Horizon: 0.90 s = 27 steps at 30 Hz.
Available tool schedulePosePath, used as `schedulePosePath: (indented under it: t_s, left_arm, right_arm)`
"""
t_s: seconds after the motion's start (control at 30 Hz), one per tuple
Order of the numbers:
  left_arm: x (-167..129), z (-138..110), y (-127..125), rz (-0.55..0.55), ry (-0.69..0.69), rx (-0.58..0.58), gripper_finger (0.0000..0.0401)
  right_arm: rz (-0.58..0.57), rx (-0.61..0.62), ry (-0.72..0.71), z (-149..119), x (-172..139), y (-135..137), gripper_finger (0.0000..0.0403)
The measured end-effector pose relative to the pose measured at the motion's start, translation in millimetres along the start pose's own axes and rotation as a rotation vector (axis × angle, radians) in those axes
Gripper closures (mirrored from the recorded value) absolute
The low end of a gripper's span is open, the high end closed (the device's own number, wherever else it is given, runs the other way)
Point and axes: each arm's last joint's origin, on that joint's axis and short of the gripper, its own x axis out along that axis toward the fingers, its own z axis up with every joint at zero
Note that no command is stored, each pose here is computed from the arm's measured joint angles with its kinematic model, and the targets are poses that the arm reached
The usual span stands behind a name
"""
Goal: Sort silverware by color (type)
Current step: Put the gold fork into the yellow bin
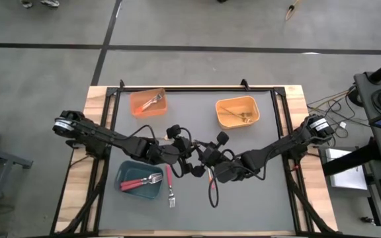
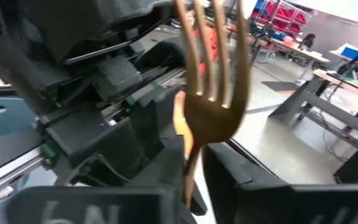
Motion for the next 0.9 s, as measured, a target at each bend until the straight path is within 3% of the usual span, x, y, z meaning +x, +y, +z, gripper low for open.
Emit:
schedulePosePath:
  t_s: [0.1, 0.5, 0.73, 0.9]
  left_arm:
    - [0.1, 0.4, -0.1, -0.005, -0.003, 0.001, 0.0394]
    - [-1.3, -0.9, -1.9, -0.049, 0.016, 0.011, 0.0360]
    - [-15.9, -0.1, 0.1, -0.134, 0.069, 0.046, 0.0326]
    - [-27.0, 13.4, 0.5, -0.159, -0.025, 0.022, 0.0295]
  right_arm:
    - [0.011, 0.000, -0.003, 0.4, -0.4, 0.7, 0.0386]
    - [0.175, -0.103, 0.057, 10.9, -14.0, -19.8, 0.0393]
    - [0.358, -0.140, 0.239, 10.3, -30.3, -51.5, 0.0393]
    - [0.350, -0.153, 0.337, 0.9, -31.8, -56.7, 0.0393]
